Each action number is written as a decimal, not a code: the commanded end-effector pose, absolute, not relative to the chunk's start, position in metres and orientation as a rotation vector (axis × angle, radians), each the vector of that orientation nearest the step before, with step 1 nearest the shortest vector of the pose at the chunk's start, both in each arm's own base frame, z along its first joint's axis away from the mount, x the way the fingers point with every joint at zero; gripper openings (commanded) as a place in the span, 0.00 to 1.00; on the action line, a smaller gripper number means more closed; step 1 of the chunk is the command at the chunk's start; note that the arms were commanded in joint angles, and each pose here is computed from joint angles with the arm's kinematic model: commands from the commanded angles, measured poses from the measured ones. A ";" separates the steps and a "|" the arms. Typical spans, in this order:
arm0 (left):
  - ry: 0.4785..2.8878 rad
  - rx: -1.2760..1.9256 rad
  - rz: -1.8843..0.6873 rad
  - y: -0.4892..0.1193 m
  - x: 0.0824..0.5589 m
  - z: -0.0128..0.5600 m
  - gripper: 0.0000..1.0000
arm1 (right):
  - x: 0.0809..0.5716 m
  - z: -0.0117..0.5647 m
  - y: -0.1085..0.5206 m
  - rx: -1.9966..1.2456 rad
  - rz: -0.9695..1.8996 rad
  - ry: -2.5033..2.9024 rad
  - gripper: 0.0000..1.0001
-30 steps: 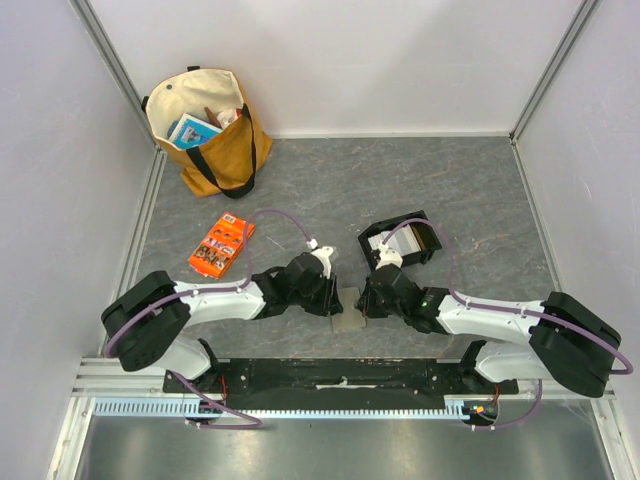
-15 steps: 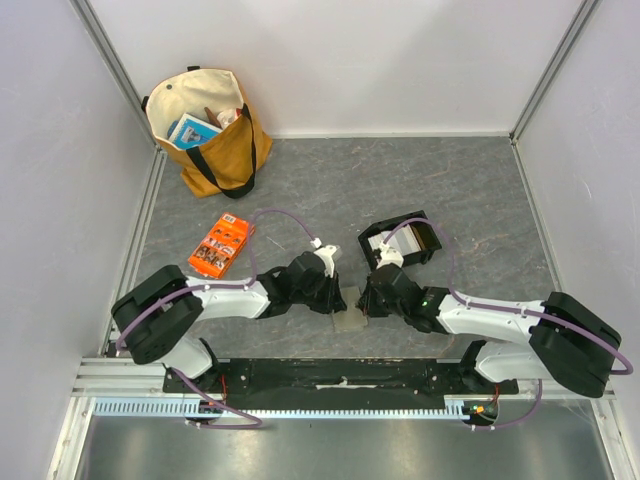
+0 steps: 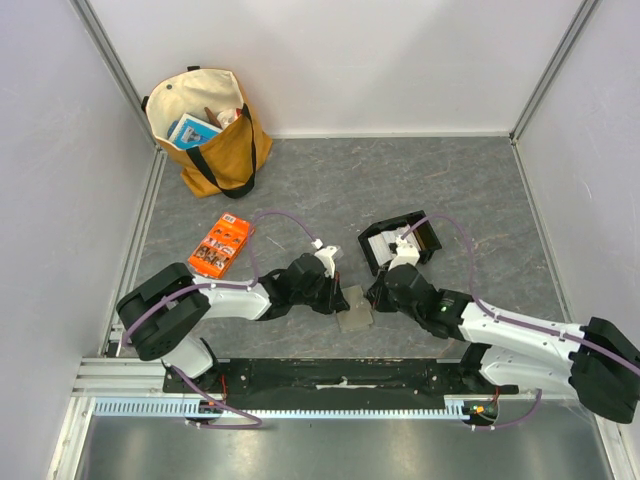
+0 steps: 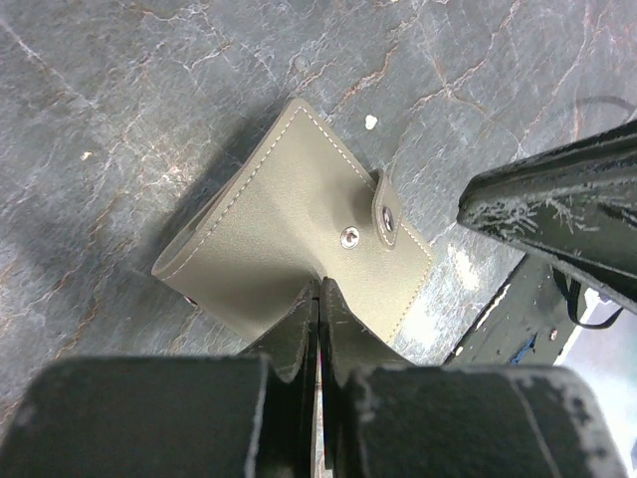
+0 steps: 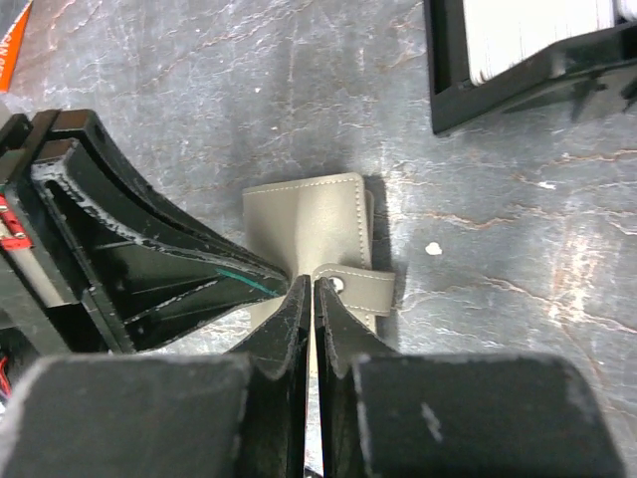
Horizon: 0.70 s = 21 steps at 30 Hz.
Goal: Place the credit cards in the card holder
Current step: Close the card holder at the center of the board.
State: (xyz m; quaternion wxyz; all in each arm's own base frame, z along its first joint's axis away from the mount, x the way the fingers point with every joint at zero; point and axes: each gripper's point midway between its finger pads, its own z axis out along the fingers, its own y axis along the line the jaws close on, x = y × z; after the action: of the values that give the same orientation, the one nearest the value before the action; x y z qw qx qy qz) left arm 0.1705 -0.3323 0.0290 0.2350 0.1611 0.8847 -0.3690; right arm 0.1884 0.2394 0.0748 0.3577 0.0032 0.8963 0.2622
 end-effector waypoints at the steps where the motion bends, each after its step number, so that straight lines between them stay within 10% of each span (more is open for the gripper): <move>1: 2.592 0.461 -0.868 -0.302 0.149 -0.011 0.02 | 0.193 0.066 0.220 0.037 0.548 2.328 0.08; 21: 2.598 0.502 -0.864 -0.298 0.144 -0.005 0.02 | 0.193 0.045 0.232 -0.018 0.535 2.393 0.06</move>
State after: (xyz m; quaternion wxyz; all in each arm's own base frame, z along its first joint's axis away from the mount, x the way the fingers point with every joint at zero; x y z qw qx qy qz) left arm 0.1685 -0.3296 0.0296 0.2318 0.1614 0.8867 -0.3660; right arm 0.1841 0.2212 0.0328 0.3230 -0.0042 0.9277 0.1873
